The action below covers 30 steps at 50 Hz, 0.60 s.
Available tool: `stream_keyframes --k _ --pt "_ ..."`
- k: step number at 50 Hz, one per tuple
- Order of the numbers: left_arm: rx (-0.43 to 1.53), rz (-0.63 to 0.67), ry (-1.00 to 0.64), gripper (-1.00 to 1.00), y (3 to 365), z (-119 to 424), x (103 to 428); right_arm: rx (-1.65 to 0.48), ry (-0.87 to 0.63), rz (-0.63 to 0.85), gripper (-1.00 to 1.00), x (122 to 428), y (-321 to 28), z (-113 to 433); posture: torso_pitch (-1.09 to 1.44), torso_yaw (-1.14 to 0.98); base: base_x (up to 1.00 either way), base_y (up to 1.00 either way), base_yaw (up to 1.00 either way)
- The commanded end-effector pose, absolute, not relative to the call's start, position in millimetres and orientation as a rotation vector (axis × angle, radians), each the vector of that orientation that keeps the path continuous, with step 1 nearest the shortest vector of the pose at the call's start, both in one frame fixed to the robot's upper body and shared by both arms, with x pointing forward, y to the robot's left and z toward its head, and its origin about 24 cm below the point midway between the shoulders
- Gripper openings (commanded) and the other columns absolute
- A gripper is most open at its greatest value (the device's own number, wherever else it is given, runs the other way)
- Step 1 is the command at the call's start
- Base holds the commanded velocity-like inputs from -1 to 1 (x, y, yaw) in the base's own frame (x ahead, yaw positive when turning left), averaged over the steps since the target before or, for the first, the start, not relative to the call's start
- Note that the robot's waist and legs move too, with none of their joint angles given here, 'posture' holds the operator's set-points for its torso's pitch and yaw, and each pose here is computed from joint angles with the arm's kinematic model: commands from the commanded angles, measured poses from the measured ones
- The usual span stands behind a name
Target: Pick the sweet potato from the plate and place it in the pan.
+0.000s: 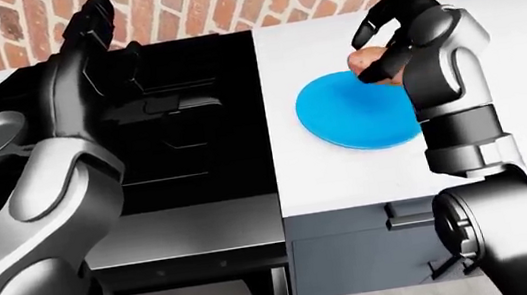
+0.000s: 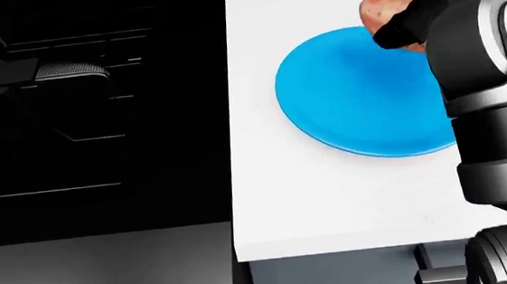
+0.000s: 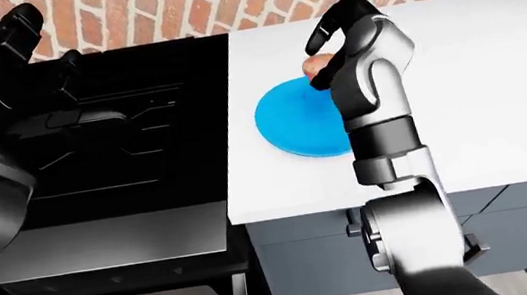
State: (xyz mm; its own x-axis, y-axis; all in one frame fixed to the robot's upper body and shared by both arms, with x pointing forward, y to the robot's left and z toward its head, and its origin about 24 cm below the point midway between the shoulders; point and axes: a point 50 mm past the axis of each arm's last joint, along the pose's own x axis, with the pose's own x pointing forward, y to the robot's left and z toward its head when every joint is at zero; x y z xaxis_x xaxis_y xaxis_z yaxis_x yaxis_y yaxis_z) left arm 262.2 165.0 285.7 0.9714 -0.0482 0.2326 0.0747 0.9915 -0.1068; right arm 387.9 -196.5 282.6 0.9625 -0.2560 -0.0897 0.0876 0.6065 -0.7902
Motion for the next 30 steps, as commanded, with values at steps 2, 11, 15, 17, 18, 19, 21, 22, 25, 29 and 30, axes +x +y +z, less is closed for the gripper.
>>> stream_keyframes --k 2,11,15,17,18,19,21,22,25,29,30 --pt "-0.124 -0.058 -0.304 1.00 166.8 298.1 257.6 -0.928 0.100 -0.251 -1.00 379.9 -193.5 325.4 0.00 0.00 0.00 0.00 0.00" --pt "-0.126 -0.059 -0.304 1.00 167.0 298.2 256.5 -0.811 0.090 -0.214 -1.00 372.9 -182.3 355.4 0.00 0.00 0.00 0.00 0.00" --pt "-0.125 -0.060 -0.303 1.00 166.5 297.8 255.8 -0.729 0.086 -0.189 -1.00 369.3 -181.2 360.2 0.00 0.00 0.00 0.00 0.00" --pt "-0.123 -0.059 -0.302 1.00 166.4 297.6 255.3 -0.651 0.079 -0.163 -1.00 367.8 -180.2 359.4 0.00 0.00 0.00 0.00 0.00" --pt "-0.123 -0.060 -0.303 1.00 166.1 297.9 254.9 -0.645 0.084 -0.155 -1.00 366.4 -180.0 359.6 0.00 0.00 0.00 0.00 0.00" --pt "-0.122 -0.060 -0.302 1.00 165.9 297.9 254.7 -0.616 0.074 -0.147 -1.00 364.9 -179.6 361.5 0.00 0.00 0.00 0.00 0.00" --pt "-0.121 -0.061 -0.302 1.00 165.3 297.8 254.6 -0.623 0.082 -0.145 -1.00 361.6 -180.0 365.3 0.00 0.00 0.00 0.00 0.00" --pt "-0.121 -0.062 -0.302 1.00 165.0 297.9 254.5 -0.626 0.090 -0.142 -1.00 360.5 -179.7 366.1 0.00 0.00 0.00 0.00 0.00" --pt "-0.123 -0.058 -0.302 1.00 166.4 298.9 254.8 -0.633 0.103 -0.133 -1.00 357.0 -178.9 371.4 0.00 0.00 0.00 0.00 0.00" --pt "-0.124 -0.053 -0.297 1.00 166.9 297.6 251.3 -0.605 0.097 -0.123 -1.00 351.0 -178.6 376.9 0.00 0.00 0.00 0.00 0.00" --pt "-0.124 -0.048 -0.296 1.00 168.1 297.5 250.4 -0.589 0.088 -0.124 -1.00 348.2 -178.3 380.0 0.00 0.00 0.00 0.00 0.00"
